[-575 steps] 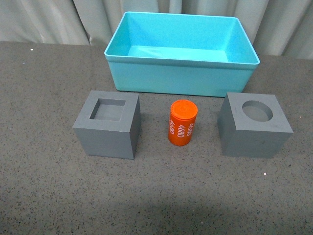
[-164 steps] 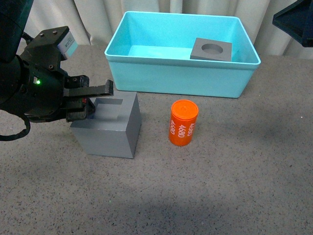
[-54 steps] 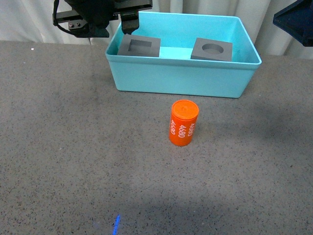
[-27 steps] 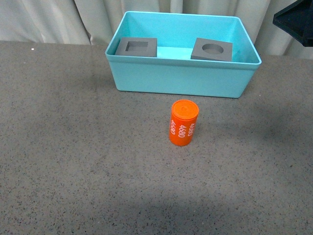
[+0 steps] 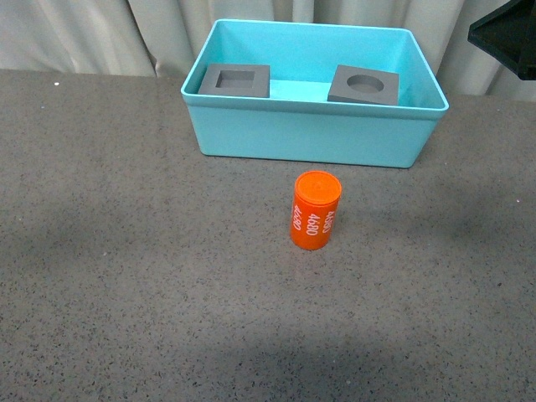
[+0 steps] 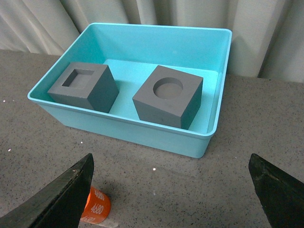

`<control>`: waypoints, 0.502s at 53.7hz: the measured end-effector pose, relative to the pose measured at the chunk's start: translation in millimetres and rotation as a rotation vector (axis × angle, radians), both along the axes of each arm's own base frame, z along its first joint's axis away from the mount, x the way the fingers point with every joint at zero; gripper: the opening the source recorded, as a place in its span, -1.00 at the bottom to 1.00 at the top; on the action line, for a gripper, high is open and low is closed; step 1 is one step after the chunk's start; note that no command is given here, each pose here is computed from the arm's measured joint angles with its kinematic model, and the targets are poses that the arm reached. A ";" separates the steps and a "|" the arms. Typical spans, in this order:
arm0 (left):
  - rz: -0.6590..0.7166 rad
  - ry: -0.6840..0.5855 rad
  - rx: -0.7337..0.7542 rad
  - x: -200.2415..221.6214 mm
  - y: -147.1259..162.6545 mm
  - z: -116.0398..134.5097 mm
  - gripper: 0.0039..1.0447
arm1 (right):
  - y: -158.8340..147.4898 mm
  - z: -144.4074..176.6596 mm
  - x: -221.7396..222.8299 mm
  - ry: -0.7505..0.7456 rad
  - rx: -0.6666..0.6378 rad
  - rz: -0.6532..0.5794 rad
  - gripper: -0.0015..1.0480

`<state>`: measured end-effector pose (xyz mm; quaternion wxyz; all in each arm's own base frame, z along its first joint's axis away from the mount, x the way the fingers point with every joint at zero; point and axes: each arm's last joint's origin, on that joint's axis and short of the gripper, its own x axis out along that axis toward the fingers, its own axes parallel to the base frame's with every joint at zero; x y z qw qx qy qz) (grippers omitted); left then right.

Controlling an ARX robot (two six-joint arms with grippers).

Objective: Place gray and orange parts in blue box

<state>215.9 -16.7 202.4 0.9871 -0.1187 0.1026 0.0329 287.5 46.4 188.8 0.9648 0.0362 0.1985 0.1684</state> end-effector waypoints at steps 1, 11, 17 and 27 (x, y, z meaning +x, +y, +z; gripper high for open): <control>0.004 0.002 0.001 -5.5 1.0 -2.7 0.88 | 0.0 0.0 0.0 0.000 0.000 0.000 0.81; 0.009 0.030 0.033 -43.1 4.0 -24.6 0.88 | 0.0 0.0 0.0 0.000 0.000 0.000 0.81; 0.021 0.045 0.028 -55.9 7.6 -32.9 0.88 | 0.0 0.0 0.0 0.000 0.000 0.000 0.81; 0.050 0.048 0.002 -75.5 12.9 -39.8 0.88 | 0.0 0.0 0.0 0.000 0.000 0.000 0.81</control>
